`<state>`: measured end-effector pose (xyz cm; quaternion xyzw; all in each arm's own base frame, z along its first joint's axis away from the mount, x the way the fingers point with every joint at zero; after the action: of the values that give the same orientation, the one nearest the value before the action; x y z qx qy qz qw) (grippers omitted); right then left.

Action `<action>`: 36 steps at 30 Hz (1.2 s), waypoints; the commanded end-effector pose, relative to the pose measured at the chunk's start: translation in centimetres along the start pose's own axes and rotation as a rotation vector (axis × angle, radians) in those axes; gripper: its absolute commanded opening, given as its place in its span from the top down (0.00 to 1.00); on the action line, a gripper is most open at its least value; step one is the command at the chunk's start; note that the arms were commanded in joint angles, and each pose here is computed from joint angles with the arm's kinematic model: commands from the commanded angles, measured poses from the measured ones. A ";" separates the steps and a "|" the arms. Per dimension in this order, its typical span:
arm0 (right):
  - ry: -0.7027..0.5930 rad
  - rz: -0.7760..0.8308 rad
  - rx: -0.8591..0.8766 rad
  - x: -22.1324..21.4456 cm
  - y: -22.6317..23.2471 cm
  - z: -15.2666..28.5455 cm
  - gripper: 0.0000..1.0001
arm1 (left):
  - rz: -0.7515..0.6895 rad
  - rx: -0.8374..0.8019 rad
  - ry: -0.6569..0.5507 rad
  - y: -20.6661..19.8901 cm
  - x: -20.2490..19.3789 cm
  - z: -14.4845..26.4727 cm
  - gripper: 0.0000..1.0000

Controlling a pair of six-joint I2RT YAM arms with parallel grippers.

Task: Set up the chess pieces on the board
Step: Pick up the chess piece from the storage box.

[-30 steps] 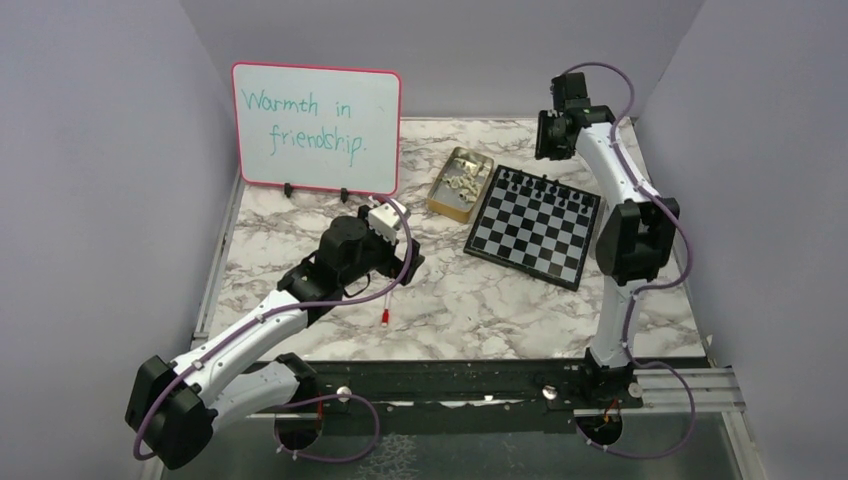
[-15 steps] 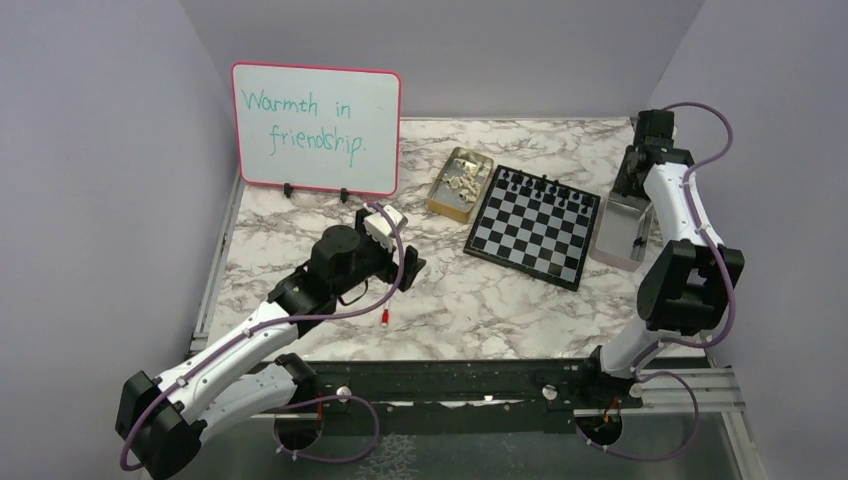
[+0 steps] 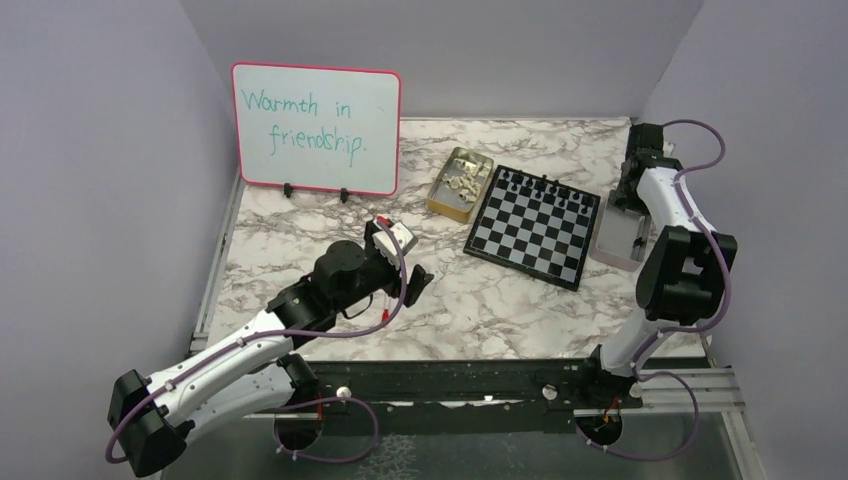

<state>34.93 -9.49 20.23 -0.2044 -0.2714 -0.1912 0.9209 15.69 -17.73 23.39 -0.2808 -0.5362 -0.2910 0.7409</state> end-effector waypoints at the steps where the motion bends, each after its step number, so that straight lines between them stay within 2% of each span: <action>1: 0.042 -0.120 -0.074 0.0 0.1 -1.2 0.57 | -0.055 0.050 -0.005 0.1 -0.3 0.5 0.01; 5: 0.058 -0.204 -0.071 -0.5 0.6 -1.6 0.57 | -0.078 0.066 -0.011 0.0 -0.3 0.6 0.01; 11: 0.068 -0.115 -0.122 -1.3 -0.1 -2.5 0.57 | -0.113 0.014 0.006 -1.3 -0.5 0.4 0.01; 14: 0.066 -0.072 -0.085 -1.8 -0.7 -2.9 0.57 | -0.116 0.004 0.010 -1.5 -0.6 0.4 0.01; 22: 0.094 -0.061 0.025 -2.9 -1.8 -4.6 0.60 | -0.127 0.035 0.028 -1.1 -0.8 0.2 0.01; 36: 0.148 -0.024 -0.028 -3.6 -1.7 -7.5 0.61 | -0.138 0.030 0.010 -1.1 -0.7 0.6 0.01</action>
<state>33.98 -13.01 13.27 -0.1841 -0.2037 -0.2250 0.9349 14.36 -18.11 22.50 -0.2307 -0.5412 -0.3355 0.7358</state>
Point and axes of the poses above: each gripper's point midway between its finger pads, its own z axis back along the fingers, its own y axis along the line the jaws close on, x = y × z, the point moved 9 cm from there along z, back along the fingers, and after that the axes turned 5 degrees about z, right-handed, at the moved point
